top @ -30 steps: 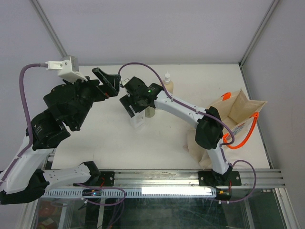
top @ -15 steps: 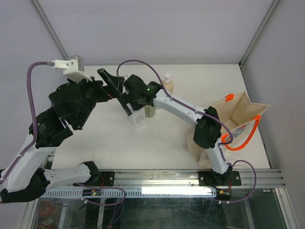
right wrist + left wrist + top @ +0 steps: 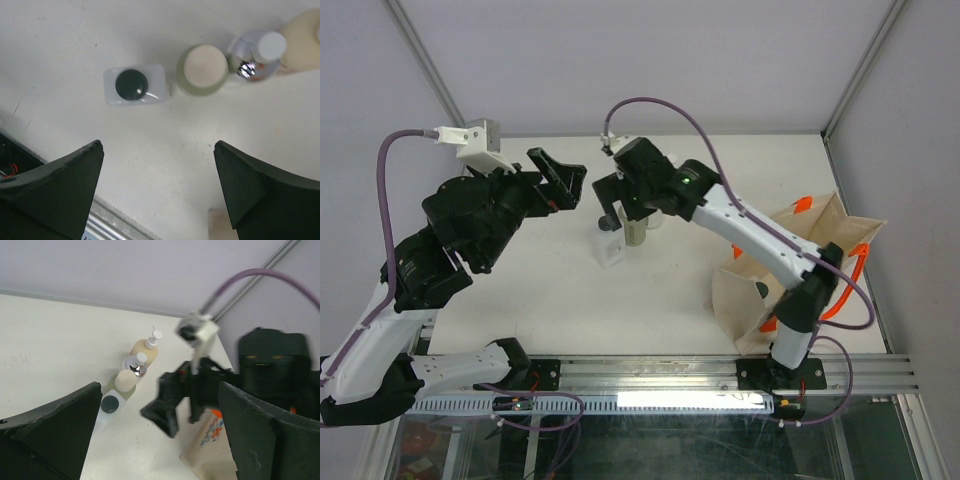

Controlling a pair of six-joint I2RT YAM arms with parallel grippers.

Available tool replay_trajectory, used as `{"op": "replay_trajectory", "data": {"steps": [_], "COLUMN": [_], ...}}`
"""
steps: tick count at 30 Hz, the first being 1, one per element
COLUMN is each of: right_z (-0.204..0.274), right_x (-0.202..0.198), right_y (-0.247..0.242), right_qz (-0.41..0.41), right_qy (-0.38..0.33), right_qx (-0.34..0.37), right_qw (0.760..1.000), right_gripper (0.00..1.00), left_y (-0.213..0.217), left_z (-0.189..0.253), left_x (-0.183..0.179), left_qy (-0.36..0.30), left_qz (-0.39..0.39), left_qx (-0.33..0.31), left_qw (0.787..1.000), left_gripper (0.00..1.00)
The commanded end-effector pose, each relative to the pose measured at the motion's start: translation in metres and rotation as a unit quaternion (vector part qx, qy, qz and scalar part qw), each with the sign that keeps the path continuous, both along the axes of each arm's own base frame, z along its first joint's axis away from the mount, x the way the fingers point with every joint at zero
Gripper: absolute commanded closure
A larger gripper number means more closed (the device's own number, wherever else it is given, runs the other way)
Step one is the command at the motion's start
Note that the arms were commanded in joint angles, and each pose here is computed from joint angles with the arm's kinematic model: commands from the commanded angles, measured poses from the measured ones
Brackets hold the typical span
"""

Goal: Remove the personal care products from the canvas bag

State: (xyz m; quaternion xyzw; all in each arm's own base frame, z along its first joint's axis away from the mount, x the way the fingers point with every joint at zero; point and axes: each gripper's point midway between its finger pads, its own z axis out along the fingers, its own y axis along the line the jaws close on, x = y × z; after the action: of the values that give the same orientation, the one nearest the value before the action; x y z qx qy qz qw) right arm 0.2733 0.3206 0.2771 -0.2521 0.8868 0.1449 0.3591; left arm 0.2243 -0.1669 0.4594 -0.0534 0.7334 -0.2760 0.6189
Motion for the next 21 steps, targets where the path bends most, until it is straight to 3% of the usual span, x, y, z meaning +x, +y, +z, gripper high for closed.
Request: {"op": "replay_trajectory", "data": {"steps": [1, 6, 10, 15, 21], "right_z": [0.046, 0.058, 0.052, 0.027, 0.003], "right_x": [-0.029, -0.06, -0.088, -0.119, -0.143], "right_y": [-0.072, -0.153, -0.202, -0.243, -0.261], "right_qz": [-0.068, -0.161, -0.234, -0.328, -0.358], "right_qy": [-0.029, -0.037, -0.028, 0.008, 0.034], "right_qx": [0.042, 0.033, 0.041, 0.043, 0.074], "right_qw": [0.996, 0.986, 0.971, 0.944, 0.93], "right_gripper": [0.05, 0.06, 0.15, 0.3, 0.44], "left_y": [-0.025, -0.079, -0.134, -0.197, -0.257], "left_z": [-0.01, -0.038, -0.058, -0.083, -0.11], "left_x": [-0.004, -0.003, -0.002, -0.009, -0.025], "left_qy": [0.013, 0.047, 0.077, 0.115, 0.149], "left_qz": [-0.05, -0.135, -0.224, -0.338, -0.429], "left_qx": [-0.027, -0.033, -0.024, -0.017, 0.0], "left_qw": [0.998, 0.989, 0.971, 0.934, 0.891], "left_gripper": [0.01, 0.01, 0.01, 0.01, 0.01]}}
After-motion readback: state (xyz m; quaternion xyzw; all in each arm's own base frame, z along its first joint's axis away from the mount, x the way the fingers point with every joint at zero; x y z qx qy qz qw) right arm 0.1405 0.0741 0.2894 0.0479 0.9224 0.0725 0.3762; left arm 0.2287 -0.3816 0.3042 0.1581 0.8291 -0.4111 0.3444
